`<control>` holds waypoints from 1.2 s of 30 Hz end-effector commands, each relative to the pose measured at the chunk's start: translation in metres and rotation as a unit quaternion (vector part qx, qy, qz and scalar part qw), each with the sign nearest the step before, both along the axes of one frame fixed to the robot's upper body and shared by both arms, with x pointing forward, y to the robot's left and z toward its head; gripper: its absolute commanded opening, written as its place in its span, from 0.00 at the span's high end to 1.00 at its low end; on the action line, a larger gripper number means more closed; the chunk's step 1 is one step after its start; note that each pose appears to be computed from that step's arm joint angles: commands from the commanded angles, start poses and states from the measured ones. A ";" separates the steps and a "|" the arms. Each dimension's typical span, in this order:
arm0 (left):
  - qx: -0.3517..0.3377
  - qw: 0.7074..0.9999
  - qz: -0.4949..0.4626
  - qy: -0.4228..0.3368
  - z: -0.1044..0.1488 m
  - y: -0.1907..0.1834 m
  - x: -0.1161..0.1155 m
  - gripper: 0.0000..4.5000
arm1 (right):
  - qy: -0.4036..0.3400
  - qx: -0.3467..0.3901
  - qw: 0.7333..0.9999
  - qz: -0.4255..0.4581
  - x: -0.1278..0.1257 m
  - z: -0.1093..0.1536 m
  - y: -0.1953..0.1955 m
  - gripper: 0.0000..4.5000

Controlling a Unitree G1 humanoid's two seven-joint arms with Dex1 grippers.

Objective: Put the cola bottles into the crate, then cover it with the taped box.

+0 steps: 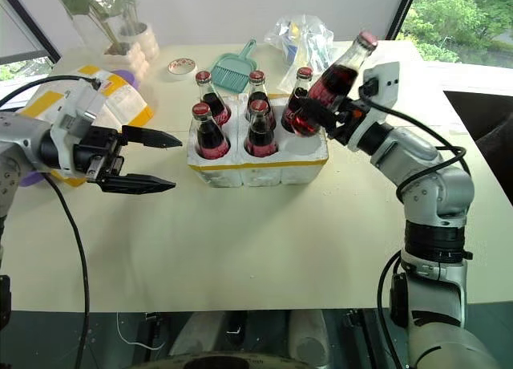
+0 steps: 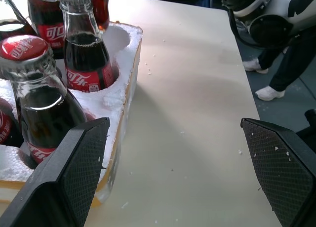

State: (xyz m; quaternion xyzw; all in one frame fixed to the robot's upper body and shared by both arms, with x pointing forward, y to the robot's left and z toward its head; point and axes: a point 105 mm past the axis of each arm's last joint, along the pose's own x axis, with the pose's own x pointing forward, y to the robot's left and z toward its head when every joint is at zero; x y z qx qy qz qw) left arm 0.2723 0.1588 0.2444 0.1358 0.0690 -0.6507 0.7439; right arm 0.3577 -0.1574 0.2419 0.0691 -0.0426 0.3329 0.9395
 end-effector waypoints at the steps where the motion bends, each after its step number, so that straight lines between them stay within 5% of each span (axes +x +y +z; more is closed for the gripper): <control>1: -0.003 1.000 0.008 -0.030 0.012 0.005 -0.004 0.00 | -0.032 -0.030 0.999 0.013 -0.007 0.002 0.004 0.37; 12: -0.004 0.999 0.016 -0.034 0.015 0.007 -0.002 0.00 | -0.014 -0.077 0.992 0.100 -0.024 -0.013 0.020 0.37; 22: -0.002 0.999 0.013 -0.037 0.018 0.006 0.001 0.00 | 0.004 -0.207 0.976 0.061 0.015 -0.041 0.029 0.37; 25: 0.002 0.999 0.012 -0.035 0.017 0.006 0.000 0.00 | 0.017 -0.208 0.975 0.071 0.018 -0.045 0.034 0.04; 26: 0.002 0.999 0.012 -0.035 0.016 0.006 -0.001 0.00 | 0.019 -0.208 0.975 0.074 0.018 -0.045 0.034 0.01; 30: 0.010 0.999 0.021 -0.031 0.013 0.010 -0.004 0.00 | 0.014 -0.210 0.974 0.090 0.011 -0.038 0.034 0.01; 36: 0.024 0.994 0.097 -0.050 0.013 0.033 -0.007 0.00 | -0.024 -0.145 0.975 0.166 -0.031 0.027 0.011 0.01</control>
